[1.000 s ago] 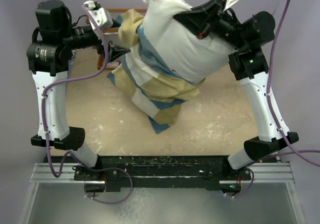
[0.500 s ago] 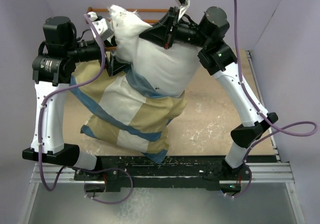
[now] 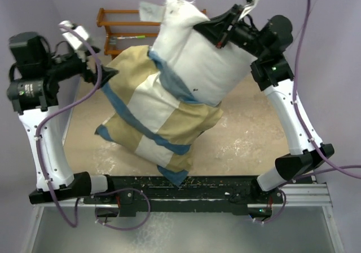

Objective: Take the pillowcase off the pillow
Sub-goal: Remove the pillow from the pillowcase.

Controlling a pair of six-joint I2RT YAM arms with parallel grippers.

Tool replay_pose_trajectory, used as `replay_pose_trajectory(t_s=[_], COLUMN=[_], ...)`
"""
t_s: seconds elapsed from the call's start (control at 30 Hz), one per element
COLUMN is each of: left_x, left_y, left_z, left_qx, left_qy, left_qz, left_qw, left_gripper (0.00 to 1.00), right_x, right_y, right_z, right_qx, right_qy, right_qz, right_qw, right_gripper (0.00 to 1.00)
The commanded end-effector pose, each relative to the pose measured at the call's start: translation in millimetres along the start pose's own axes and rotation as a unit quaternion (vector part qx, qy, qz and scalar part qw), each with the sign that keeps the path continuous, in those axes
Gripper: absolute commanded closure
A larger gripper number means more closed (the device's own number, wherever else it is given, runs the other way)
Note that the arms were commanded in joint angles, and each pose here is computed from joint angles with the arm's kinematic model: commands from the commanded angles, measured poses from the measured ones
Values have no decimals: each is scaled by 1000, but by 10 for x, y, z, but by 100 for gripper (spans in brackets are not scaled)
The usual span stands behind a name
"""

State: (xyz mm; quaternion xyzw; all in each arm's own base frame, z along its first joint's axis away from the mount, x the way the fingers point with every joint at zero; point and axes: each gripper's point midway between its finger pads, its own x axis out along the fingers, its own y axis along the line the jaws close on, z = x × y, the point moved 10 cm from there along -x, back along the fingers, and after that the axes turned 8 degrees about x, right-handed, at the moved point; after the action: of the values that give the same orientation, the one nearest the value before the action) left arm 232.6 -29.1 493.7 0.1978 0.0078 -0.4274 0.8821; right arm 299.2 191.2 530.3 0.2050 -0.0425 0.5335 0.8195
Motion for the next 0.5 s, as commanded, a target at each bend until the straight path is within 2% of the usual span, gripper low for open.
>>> replay_pose_trajectory(t_s=[0.0,0.07,0.2,0.37,0.47], left_x=[-460,-407,-159,438,584], left_y=[132,97,97,160,352], left_z=[-410,-654,-853,-921,-1080], left_qx=[-22,-67,-145,-153,-199], left_qy=[21,20,-37,-25,-27], left_qz=[47,21,-38,-37,-14], left_qw=[998,997,988,987,980], left_gripper=[1,3,0,0,0], right_x=[-249,-246,-222,-227,-243], right_y=[329,342,351,335,337], right_z=[595,581,553,448,405], right_qx=[-87,-91,-90,-75,-72], right_qy=[-117,-113,-111,-94,-81], right_qz=[49,65,93,114,120], right_qw=[988,987,985,986,987], right_gripper=[100,100,100,100,100])
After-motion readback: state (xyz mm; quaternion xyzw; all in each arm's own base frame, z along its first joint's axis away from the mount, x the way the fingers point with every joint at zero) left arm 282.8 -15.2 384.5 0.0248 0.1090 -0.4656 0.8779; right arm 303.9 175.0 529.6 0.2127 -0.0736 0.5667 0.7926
